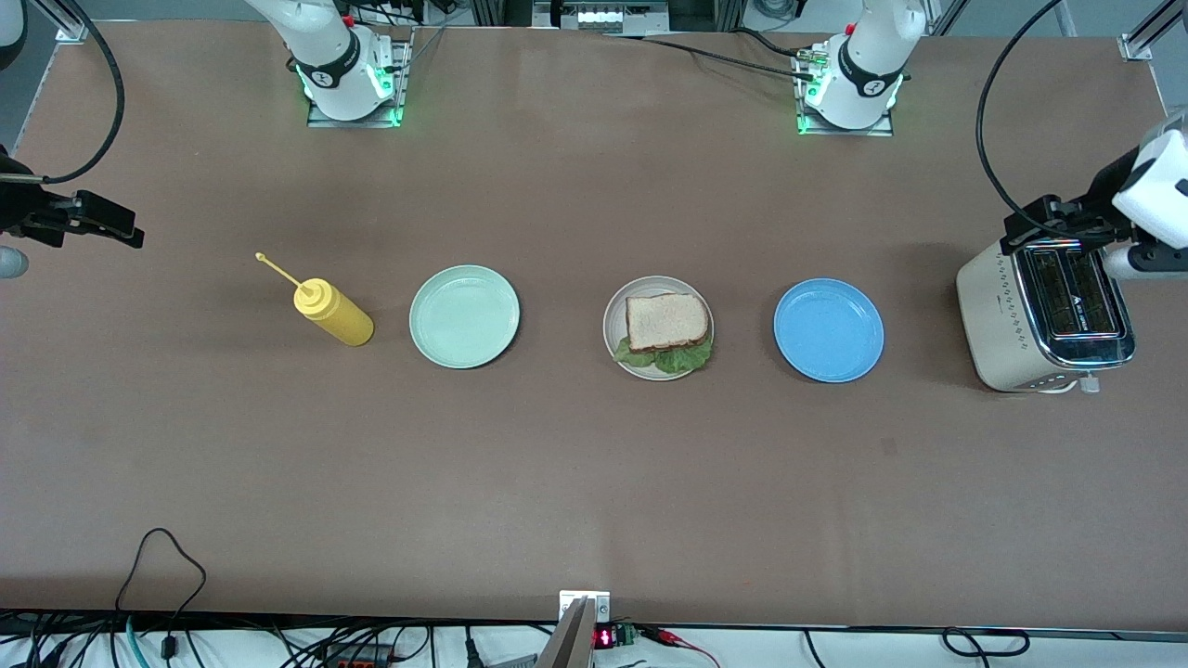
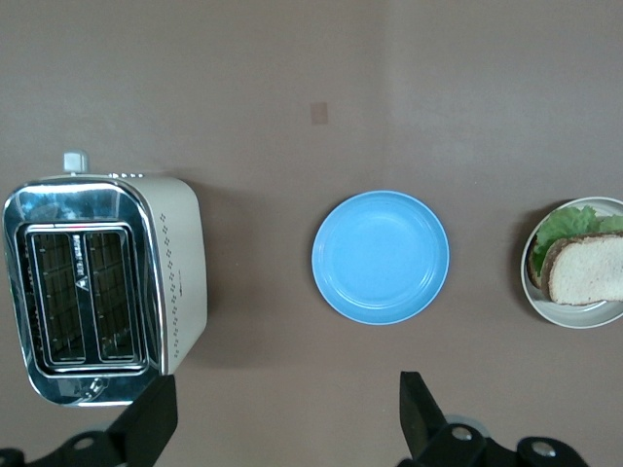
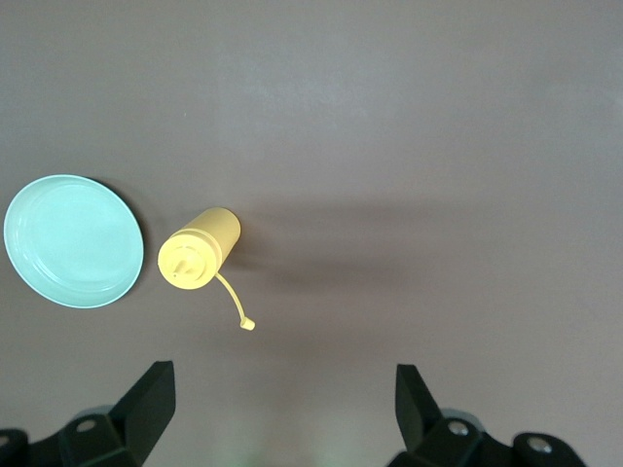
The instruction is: Make sandwich in beige plate with both arms
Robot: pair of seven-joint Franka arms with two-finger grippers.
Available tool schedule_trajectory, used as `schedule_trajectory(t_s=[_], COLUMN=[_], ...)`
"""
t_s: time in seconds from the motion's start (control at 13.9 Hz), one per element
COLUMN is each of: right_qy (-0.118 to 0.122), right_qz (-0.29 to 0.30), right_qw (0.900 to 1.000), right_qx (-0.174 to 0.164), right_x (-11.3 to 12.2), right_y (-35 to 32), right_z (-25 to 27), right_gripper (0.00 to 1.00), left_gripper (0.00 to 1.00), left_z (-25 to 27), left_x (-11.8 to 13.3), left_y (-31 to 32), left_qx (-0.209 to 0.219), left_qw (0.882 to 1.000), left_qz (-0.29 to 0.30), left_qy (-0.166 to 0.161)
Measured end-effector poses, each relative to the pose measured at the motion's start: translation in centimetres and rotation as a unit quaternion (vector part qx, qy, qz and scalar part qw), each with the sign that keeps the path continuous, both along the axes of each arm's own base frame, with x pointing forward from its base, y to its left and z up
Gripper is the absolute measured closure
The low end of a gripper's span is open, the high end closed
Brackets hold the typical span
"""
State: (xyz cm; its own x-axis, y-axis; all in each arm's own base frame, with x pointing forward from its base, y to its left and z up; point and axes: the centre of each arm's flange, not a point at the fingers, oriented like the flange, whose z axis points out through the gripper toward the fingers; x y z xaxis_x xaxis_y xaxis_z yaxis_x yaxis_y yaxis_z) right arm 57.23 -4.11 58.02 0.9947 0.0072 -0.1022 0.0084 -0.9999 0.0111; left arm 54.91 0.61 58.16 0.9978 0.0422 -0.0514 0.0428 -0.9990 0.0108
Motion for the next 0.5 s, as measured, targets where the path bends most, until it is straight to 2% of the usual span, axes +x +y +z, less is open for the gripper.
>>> schedule_trajectory(t_s=[0.22, 0.5], right_qy=[0.001, 0.002], right_qz=[0.0, 0.0], right_qw=[1.0, 1.0], right_qx=[0.0, 0.0], right_x=[0.0, -0.1], right_y=[0.0, 0.0], right_z=[-0.1, -0.1], right_gripper=[0.0, 0.0], left_gripper=[0.0, 0.0], left_z=[0.2, 0.3], left_x=[-1.4, -1.7], left_y=[-0.2, -0.4], left_qx=[0.0, 0.0], left_qw=[1.0, 1.0], left_qz=[-0.002, -0.003], left_qy=[0.004, 0.005])
